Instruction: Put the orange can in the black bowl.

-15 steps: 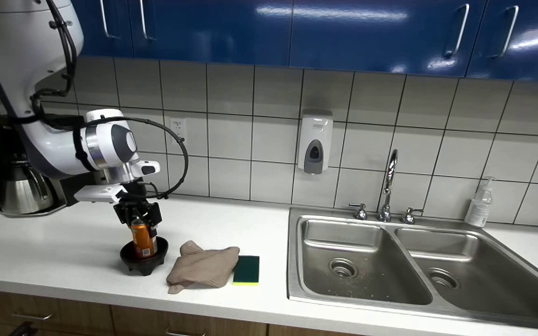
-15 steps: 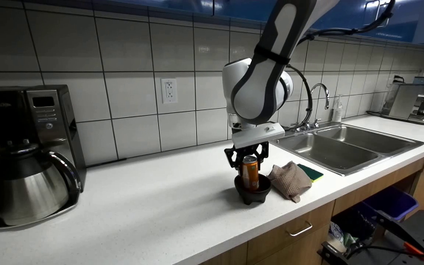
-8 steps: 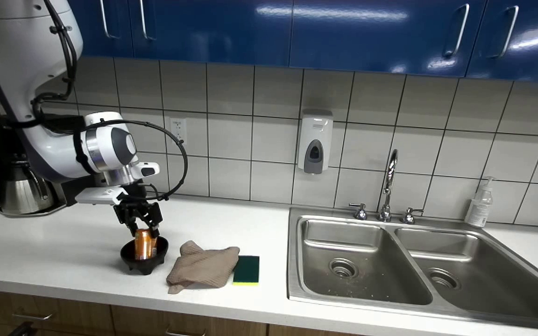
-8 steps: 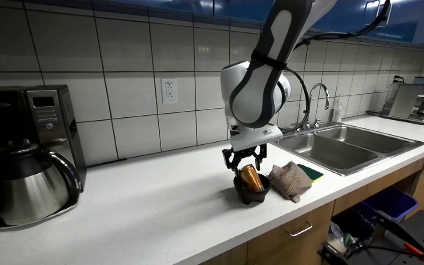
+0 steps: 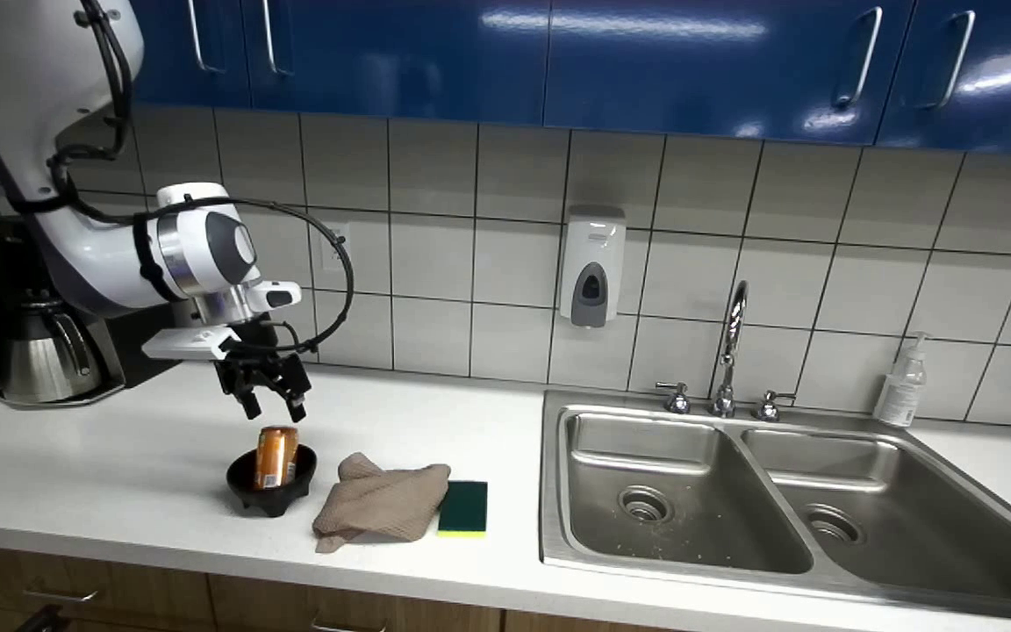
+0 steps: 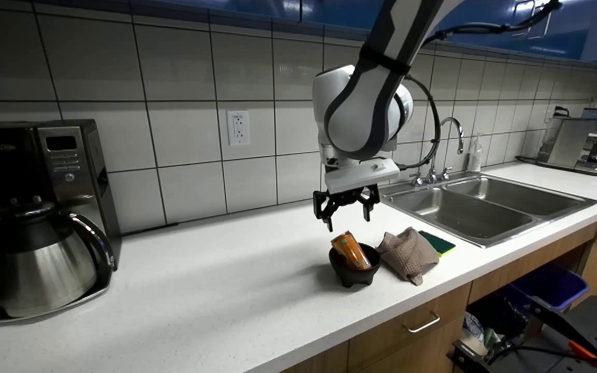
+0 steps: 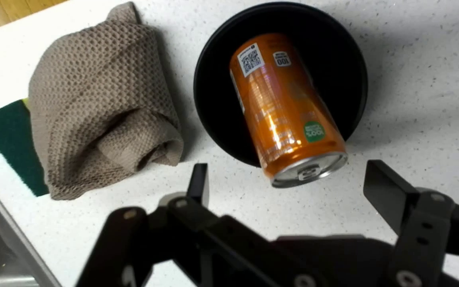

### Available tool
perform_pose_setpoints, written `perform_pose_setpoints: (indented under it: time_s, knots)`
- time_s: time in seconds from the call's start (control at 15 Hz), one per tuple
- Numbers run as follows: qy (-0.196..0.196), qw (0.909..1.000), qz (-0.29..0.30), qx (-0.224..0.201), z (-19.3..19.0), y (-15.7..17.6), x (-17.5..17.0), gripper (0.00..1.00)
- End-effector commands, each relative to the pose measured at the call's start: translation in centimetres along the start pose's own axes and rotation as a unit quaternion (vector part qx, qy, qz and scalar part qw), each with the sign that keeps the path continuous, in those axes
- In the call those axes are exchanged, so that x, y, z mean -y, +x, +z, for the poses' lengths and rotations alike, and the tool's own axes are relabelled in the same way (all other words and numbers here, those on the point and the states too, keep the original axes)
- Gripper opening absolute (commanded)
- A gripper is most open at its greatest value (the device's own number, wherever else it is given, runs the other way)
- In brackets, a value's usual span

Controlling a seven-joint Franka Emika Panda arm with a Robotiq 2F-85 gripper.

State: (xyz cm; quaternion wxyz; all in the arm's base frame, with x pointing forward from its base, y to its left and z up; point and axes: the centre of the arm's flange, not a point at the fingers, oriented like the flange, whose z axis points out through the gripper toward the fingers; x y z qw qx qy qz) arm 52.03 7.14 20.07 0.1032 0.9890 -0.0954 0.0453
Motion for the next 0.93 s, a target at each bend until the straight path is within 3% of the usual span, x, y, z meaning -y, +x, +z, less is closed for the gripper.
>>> perform_pose_setpoints:
  time_s: [0.0,0.27,0.6,0.67,0.87]
  knots:
    - [-0.001,0.9999,0.016,0.007,-7.1,-2.8,-2.4,1.0]
    - [-0.012,0.9991,0.031,0.026,-12.4,-7.3,-4.4,1.0]
    - [-0.048,0.9955,0.053,0.061,-16.2,-13.3,-5.8,1.0]
    - [-0.044,0.9969,0.036,0.054,-13.5,-9.8,-4.7,1.0]
    - [-0.049,0.9964,0.039,0.056,-15.0,-11.9,-5.1,1.0]
